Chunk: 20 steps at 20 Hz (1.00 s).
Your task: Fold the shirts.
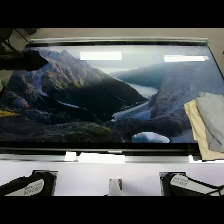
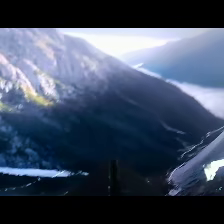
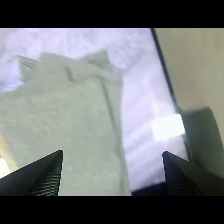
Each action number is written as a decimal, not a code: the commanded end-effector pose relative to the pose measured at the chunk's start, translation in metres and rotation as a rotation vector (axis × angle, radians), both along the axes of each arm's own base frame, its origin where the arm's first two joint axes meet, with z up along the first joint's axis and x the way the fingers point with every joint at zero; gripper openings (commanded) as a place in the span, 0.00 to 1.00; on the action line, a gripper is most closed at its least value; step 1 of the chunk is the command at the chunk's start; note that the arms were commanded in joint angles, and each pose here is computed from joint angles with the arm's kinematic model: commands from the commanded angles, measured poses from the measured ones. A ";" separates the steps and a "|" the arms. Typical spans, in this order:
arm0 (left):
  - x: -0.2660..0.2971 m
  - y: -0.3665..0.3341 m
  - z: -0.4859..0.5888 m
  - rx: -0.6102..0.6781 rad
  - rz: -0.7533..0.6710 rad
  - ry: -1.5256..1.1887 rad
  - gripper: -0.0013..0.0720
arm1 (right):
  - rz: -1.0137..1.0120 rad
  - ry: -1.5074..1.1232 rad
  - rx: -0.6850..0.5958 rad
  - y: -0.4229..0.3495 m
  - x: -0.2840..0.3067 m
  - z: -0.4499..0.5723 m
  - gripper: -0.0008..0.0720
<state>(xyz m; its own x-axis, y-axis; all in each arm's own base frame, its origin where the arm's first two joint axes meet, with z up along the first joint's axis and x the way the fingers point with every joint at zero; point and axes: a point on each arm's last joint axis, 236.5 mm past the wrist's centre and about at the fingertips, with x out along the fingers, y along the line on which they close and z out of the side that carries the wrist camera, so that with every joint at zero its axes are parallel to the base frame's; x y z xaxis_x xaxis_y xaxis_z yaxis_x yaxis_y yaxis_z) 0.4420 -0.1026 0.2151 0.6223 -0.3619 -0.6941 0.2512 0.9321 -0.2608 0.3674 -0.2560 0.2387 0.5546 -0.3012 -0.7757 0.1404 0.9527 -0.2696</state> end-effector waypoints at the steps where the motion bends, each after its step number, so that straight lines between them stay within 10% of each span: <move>1: -0.025 0.013 -0.080 0.256 0.023 0.330 0.30 | 0.276 0.104 0.103 0.127 0.058 -0.029 0.92; 2: -0.042 0.012 -0.100 0.279 0.026 0.451 0.71 | 0.340 0.206 0.149 0.155 0.057 -0.053 0.93; 3: -0.052 0.009 -0.110 0.288 0.015 0.510 0.83 | 0.383 0.291 0.183 0.173 0.054 -0.072 0.94; 20: -0.038 0.033 -0.107 0.336 0.160 0.412 0.84 | 0.410 0.437 0.286 0.203 0.046 -0.107 0.94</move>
